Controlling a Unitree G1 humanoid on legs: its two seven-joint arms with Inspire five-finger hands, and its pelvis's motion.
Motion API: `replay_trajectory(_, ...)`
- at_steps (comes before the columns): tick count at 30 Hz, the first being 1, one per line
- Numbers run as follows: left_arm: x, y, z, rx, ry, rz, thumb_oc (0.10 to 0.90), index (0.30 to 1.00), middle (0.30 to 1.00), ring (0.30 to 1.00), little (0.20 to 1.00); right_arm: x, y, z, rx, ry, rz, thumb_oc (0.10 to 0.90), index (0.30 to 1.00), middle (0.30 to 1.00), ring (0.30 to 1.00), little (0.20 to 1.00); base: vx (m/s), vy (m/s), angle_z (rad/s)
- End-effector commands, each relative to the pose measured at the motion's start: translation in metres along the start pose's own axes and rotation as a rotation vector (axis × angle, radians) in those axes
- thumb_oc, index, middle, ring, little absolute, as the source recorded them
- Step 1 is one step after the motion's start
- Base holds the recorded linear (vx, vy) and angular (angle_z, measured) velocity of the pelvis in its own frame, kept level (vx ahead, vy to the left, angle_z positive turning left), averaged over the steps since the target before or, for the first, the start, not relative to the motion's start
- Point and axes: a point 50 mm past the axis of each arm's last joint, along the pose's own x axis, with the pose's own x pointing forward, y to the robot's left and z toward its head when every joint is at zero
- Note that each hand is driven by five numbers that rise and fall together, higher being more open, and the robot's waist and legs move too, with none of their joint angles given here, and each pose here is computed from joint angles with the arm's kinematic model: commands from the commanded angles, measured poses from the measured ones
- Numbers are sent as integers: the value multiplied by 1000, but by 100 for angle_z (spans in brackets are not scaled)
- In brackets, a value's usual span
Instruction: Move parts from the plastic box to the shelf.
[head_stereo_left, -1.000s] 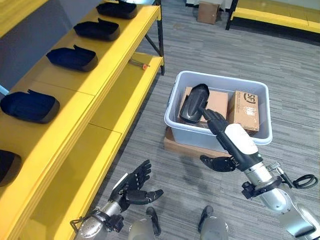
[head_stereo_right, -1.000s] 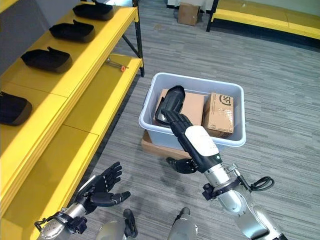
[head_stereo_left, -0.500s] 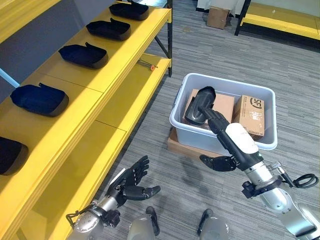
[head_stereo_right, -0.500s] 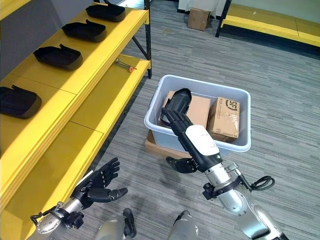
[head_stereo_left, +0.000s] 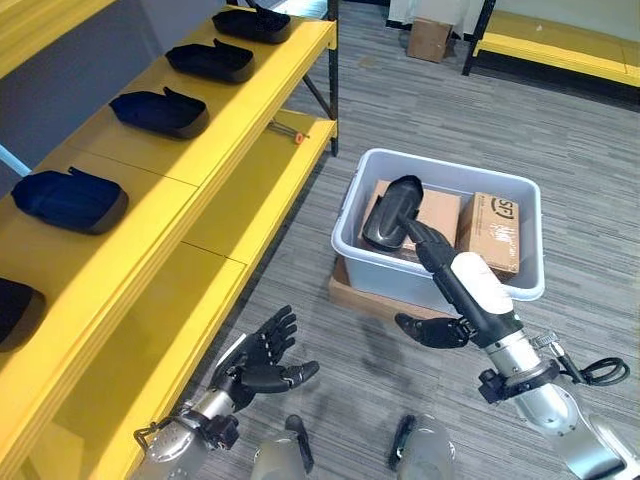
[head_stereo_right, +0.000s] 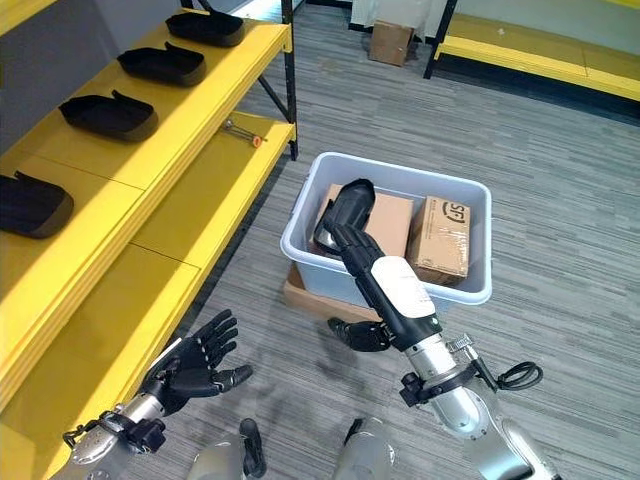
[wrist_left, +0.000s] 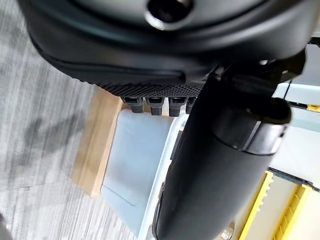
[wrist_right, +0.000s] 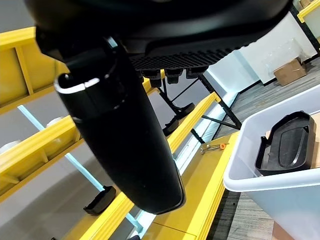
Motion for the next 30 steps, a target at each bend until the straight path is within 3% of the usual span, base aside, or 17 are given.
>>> replay_trajectory(1,4,-8,65,127,-309,-66,900,1000,1000,1000,1000,15,-23,26,115,-215,-106,900,1000,1000,1000,1000,74,-127,-6)
replay_trajectory(4,10,-9,78,145,-339,-61,900,1000,1000,1000,1000,17,-19,31,39,-227,-78,900,1000,1000,1000,1000,93,-179,0)
replay_trajectory(10,27,-10,75,117,-329,-25,900,1000,1000,1000,1000,27,-23,26,71,-208,-97,900,1000,1000,1000,1000,140,-65,69)
replay_trajectory(18,1,-1,56,90,-336,71,900,1000,1000,1000,1000,11,-25,32,63,-240,-71,900,1000,1000,1000,1000,270,319,-20)
replay_trajectory(23,0,3,47,96,-279,67,900,1000,1000,1000,1000,5,-20,21,180,-146,-144,900,1000,1000,1000,1000,353,208,-24)
replay_trajectory(30,-4,5,41,110,-268,69,900,1000,1000,1000,1000,1,-11,24,166,-165,-96,900,1000,1000,1000,1000,251,163,15)
